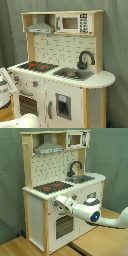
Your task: Play with the kitchen
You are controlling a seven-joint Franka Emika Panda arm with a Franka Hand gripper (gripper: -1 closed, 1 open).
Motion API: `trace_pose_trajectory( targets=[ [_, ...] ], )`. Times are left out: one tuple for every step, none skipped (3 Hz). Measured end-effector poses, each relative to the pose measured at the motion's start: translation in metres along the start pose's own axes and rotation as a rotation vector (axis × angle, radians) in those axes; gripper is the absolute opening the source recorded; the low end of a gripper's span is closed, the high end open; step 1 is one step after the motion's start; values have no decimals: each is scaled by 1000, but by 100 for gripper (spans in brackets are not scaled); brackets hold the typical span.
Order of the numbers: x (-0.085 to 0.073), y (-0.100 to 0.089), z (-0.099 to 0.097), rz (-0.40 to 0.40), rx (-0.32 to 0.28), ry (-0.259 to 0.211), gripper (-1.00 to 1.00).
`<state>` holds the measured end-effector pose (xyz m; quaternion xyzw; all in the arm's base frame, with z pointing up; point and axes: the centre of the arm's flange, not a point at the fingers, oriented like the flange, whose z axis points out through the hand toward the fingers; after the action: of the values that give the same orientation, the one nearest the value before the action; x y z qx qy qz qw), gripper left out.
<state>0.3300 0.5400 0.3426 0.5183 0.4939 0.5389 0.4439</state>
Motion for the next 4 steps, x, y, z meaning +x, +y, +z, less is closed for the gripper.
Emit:
trace_pose_trajectory(
  targets=[
    [18,6,-30,-45,-25,4,100],
    [14,-9,-49,-75,-32,-37,100],
    [-4,-39,-54,-56,-12,-101,100],
    [-21,-52,-64,-3,-11,-135,100]
  ],
)
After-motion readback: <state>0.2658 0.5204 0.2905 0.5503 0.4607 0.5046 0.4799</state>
